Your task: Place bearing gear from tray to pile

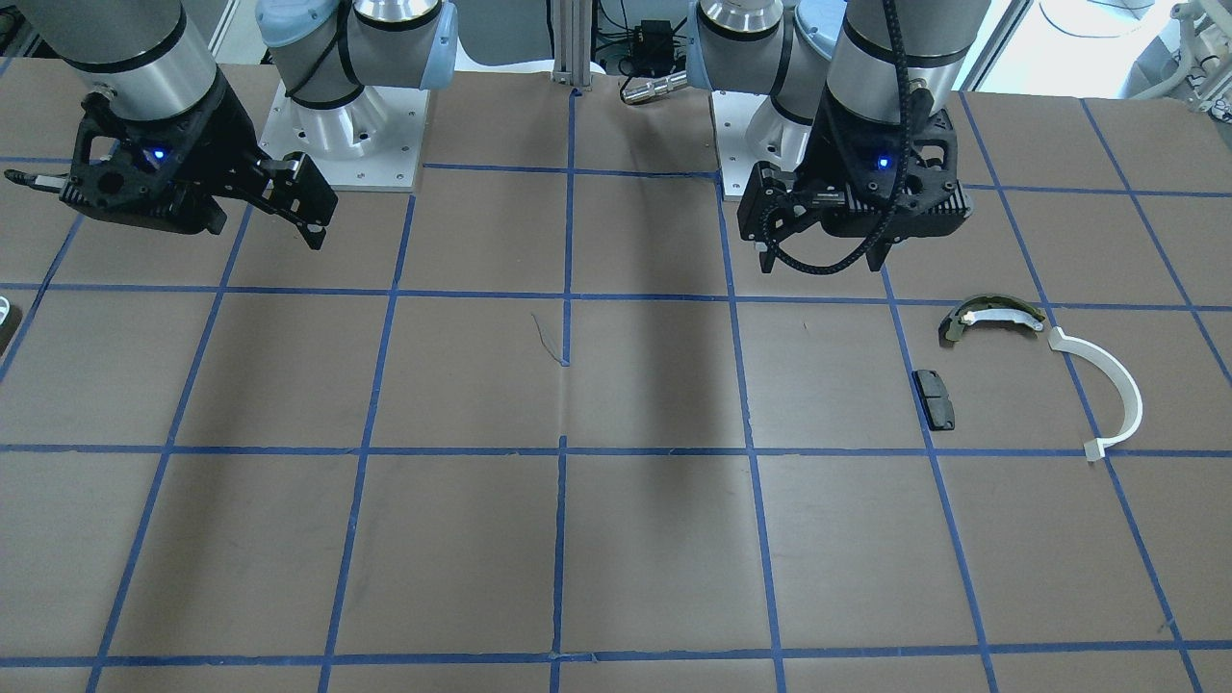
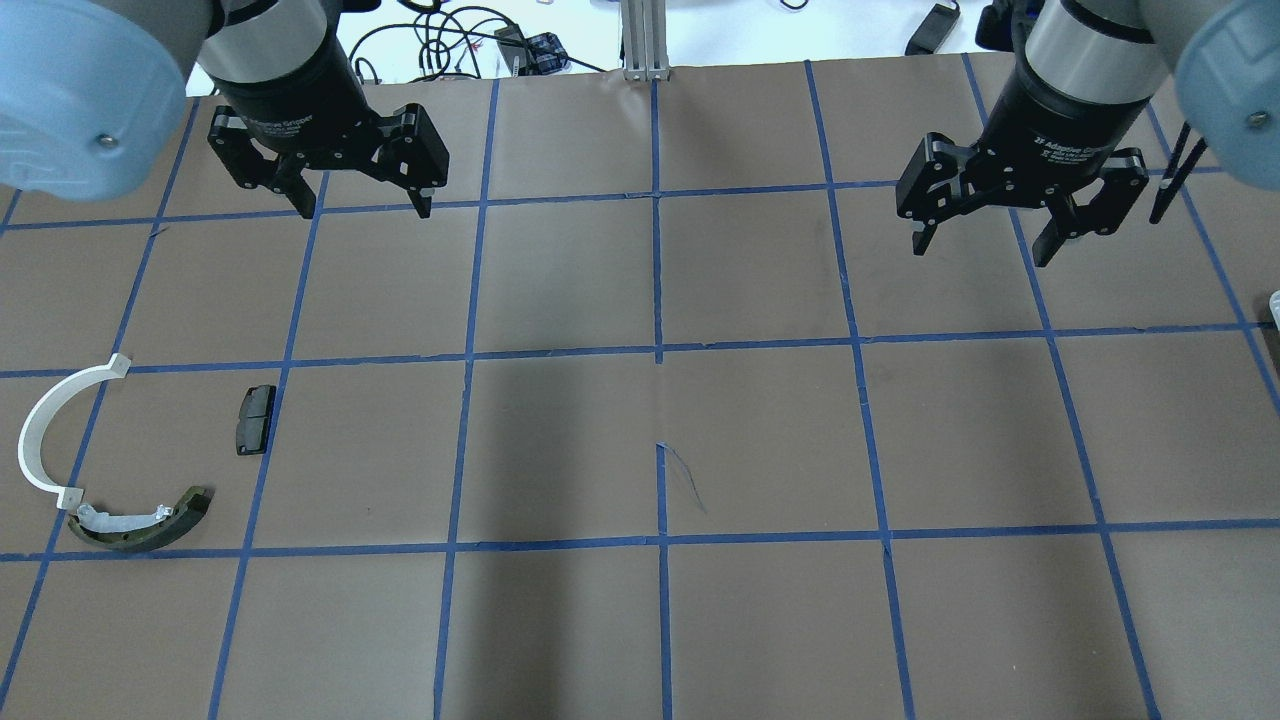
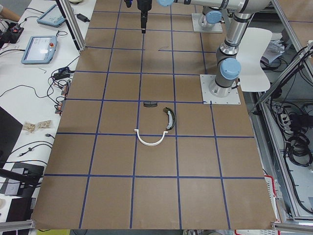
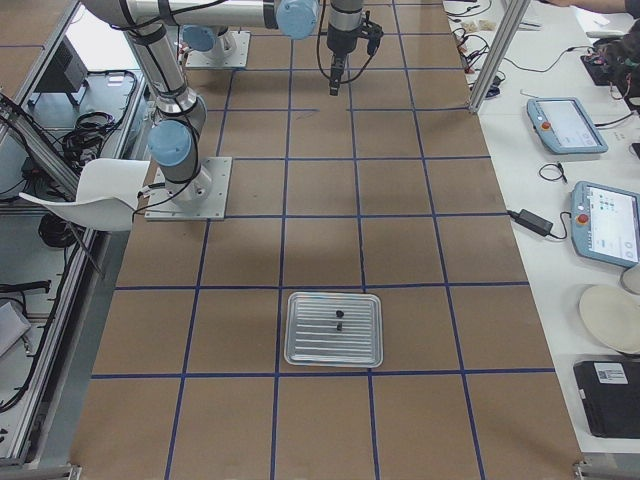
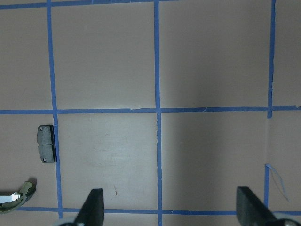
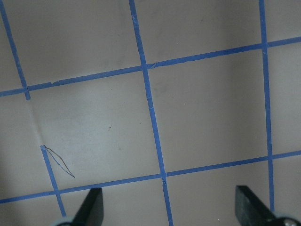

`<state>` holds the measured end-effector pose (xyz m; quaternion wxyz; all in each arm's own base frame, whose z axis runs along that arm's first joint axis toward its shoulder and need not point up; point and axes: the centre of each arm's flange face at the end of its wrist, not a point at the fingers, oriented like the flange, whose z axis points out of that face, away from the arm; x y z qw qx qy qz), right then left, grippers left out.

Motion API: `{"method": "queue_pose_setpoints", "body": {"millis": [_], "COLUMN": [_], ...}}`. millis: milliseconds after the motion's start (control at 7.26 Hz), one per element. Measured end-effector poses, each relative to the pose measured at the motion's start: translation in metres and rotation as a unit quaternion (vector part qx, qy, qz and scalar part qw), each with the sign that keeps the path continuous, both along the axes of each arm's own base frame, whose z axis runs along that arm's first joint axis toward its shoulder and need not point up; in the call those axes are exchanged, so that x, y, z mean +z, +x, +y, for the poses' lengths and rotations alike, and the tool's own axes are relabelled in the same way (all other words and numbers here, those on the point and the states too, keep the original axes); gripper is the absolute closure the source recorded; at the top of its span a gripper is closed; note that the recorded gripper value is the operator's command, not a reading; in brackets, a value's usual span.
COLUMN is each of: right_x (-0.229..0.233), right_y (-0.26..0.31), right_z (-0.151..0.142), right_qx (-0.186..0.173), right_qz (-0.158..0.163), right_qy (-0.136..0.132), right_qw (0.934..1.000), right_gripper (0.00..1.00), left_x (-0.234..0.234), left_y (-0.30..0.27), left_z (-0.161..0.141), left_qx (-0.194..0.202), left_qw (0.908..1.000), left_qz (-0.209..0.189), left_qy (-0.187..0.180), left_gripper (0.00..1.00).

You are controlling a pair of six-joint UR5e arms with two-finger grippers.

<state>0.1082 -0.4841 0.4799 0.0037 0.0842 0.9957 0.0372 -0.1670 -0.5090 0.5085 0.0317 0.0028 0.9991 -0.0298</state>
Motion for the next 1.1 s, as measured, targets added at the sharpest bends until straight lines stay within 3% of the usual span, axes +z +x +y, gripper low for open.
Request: {"method": "queue_pose_setpoints", "body": {"millis": [413,689,964,1102], "right_x": [-0.003,-0.006,-0.013,-0.018], "right_y": [-0.019,-0.07,-0.134,-0.17], "right_z": [-0.005,-0.013,-0.017,-0.018], "right_qx": [-0.015,-0.044,-0.009,0.01], "right_qz": [0.004,0.018,0.048,0.047], "right_qy": [0.003,0.008,0.025,0.034], "right_qw": [0.9999,0.9988,0.9985,0.9983], "right_gripper": [0.0,0.0,0.0,0.0], "left_x": [0.0,-0.001,-0.001,-0.001], "left_y": [0.0,0.0,0.0,0.0], "left_z": [0.0,0.0,0.0,0.0], "left_qx": [0.0,0.0,0.0,0.0], "left_qw": [1.0,1.0,1.0,1.0], "left_qz": [0.0,0.0,0.0,0.0], "left_qy": [0.0,0.001,0.001,0.001], "left_gripper": [0.0,0.0,0.0,0.0]}}
